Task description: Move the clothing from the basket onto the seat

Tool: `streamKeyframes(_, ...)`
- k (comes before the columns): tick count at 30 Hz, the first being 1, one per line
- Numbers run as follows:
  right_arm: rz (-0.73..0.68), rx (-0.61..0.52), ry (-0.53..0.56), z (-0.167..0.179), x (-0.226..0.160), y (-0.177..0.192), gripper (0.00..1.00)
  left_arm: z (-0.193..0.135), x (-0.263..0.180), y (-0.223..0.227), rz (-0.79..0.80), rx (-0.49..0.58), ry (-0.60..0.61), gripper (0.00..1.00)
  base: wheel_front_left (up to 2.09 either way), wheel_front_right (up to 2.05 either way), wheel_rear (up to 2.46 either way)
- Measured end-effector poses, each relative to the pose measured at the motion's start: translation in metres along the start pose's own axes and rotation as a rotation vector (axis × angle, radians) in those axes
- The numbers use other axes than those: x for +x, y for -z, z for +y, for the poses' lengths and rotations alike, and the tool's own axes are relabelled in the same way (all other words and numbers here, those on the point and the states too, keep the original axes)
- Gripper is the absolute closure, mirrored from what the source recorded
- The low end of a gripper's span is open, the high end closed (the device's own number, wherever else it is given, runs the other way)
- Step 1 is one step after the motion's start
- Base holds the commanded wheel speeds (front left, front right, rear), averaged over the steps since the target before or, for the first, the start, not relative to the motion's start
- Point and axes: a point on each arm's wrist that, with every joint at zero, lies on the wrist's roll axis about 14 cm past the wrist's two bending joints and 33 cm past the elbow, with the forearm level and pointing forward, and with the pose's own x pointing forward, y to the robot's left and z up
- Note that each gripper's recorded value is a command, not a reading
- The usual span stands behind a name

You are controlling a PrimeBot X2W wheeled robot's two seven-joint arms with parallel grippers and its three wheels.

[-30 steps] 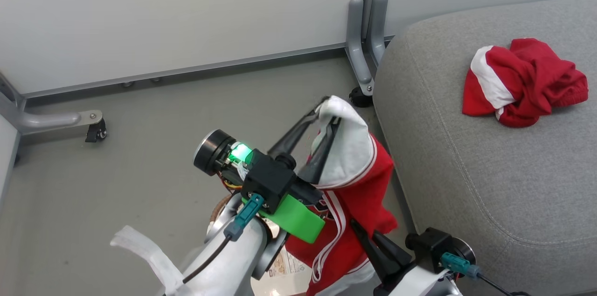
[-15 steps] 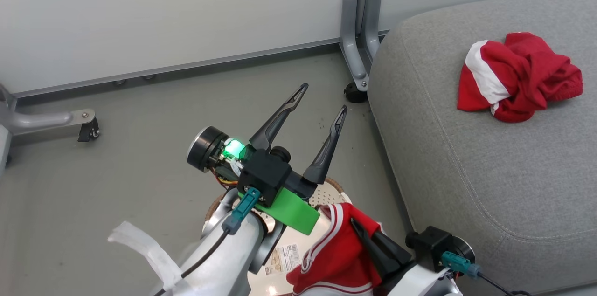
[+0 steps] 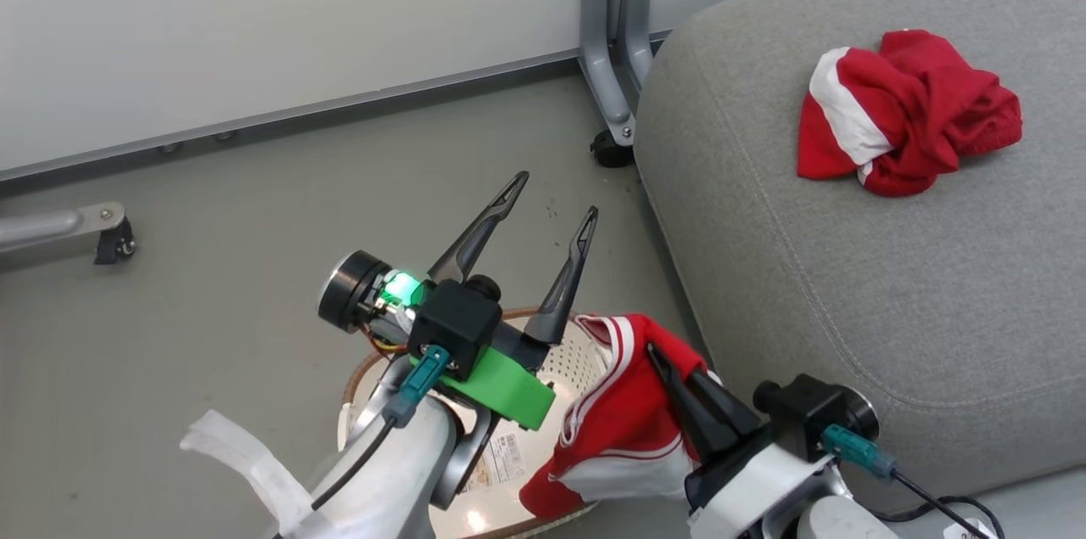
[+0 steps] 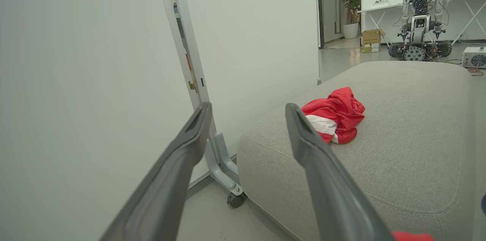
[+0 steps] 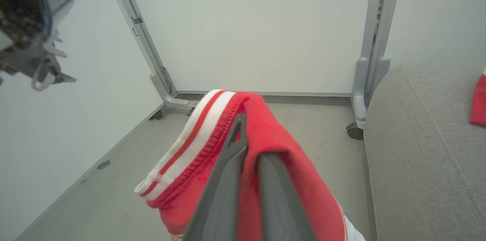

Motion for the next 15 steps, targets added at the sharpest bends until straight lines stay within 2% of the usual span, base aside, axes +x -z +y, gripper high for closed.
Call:
streamKeyframes(9,-0.099,-0.057,0.112,-0.034,-0.006,-0.035,1.0,0.005,-0.002,0.04,0.084,-0.044,0.001,0.0,0.0,0.0,0.0)
streamKeyframes(15,-0.12,-0.069,0.204,-0.056,-0.018,-0.043,1.0,0.009,-0.003,0.062,0.124,-0.07,-0.015,0.0,0.0,0.0,0.0)
